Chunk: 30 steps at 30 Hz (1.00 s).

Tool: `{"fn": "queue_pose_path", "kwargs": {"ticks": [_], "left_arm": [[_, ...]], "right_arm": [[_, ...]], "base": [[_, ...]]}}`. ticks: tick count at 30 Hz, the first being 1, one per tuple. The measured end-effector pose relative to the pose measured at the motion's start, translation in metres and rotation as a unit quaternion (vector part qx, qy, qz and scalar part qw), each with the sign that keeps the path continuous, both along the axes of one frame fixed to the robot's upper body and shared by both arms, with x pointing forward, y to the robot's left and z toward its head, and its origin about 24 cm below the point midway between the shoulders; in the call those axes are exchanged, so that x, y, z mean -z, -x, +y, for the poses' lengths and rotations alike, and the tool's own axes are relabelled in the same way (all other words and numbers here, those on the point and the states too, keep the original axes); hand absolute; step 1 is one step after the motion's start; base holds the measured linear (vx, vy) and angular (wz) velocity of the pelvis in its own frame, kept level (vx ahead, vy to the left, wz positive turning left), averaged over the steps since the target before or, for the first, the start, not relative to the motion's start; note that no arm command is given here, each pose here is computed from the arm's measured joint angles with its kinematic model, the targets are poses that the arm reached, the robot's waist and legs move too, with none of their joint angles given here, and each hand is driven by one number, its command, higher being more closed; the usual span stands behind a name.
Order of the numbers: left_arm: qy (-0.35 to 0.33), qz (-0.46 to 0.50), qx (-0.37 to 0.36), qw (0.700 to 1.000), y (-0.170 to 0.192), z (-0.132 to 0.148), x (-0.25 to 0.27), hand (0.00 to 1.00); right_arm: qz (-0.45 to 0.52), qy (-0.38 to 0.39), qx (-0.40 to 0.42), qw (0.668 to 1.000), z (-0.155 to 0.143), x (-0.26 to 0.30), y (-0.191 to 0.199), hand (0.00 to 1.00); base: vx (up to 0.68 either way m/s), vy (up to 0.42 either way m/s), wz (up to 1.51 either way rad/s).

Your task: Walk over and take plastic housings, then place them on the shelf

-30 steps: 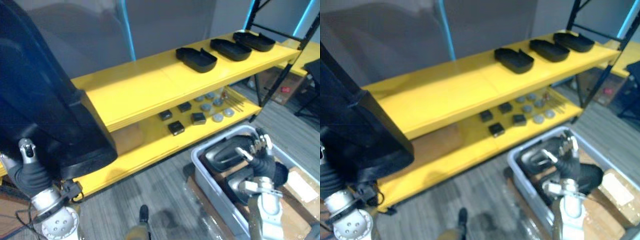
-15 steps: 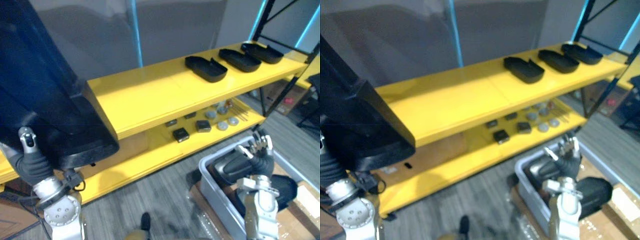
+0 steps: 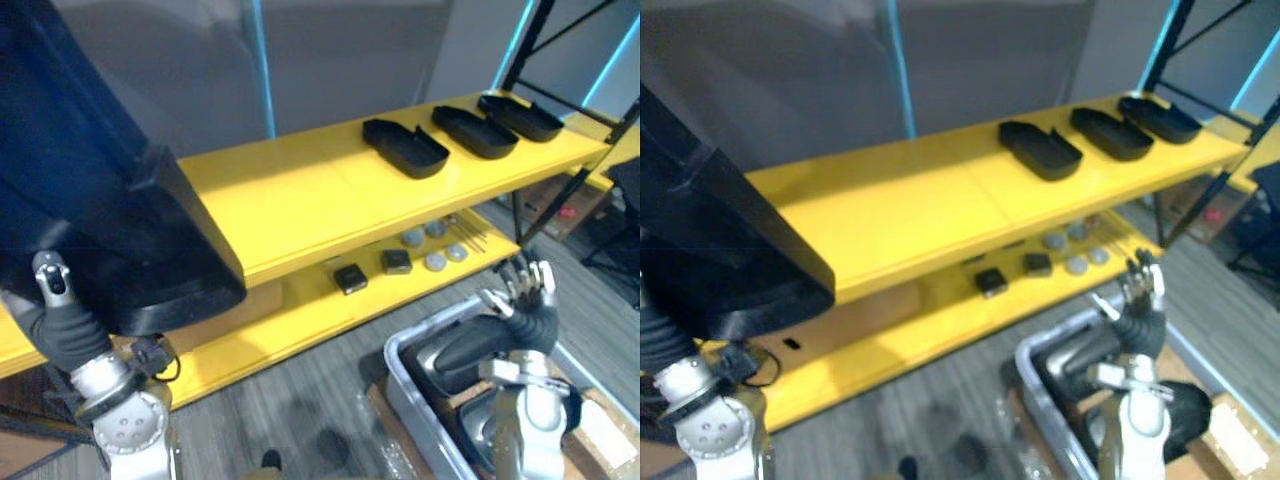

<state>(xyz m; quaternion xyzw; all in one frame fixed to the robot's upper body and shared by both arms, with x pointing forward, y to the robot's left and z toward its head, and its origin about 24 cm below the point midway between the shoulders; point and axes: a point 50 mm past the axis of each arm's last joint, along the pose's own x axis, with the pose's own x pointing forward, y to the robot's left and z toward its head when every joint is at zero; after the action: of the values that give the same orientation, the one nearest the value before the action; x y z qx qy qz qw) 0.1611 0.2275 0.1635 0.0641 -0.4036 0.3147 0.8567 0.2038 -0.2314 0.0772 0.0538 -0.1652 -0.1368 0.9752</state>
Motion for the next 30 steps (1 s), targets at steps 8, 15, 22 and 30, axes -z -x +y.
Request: {"fn": "queue_pose_path", "kwargs": {"ticks": [8, 15, 22, 30], "left_arm": [[0.02, 0.039, -0.007, 0.999, -0.007, 0.002, 0.011, 1.0], [0.037, 0.096, -0.084, 0.991, 0.007, 0.027, 0.03, 1.0], [0.061, 0.138, -0.136, 0.979, 0.029, 0.042, 0.048, 1.0], [0.065, 0.101, -0.117, 0.986, 0.024, 0.039, 0.04, 1.0]], "right_arm": [[-0.045, 0.026, -0.03, 0.998, -0.001, -0.016, -0.01, 0.0], [-0.018, 0.021, -0.031, 0.999, -0.005, -0.004, -0.021, 0.0], [0.002, 0.023, -0.021, 1.0, -0.01, 0.003, -0.022, 0.0], [-0.009, 0.02, 0.0, 1.0, -0.013, 0.001, -0.023, 0.0]], "base": [[0.07, -0.007, 0.17], [-0.01, 0.008, 0.23], [-0.1, -0.033, 0.19], [0.03, -0.035, -0.06]]}}
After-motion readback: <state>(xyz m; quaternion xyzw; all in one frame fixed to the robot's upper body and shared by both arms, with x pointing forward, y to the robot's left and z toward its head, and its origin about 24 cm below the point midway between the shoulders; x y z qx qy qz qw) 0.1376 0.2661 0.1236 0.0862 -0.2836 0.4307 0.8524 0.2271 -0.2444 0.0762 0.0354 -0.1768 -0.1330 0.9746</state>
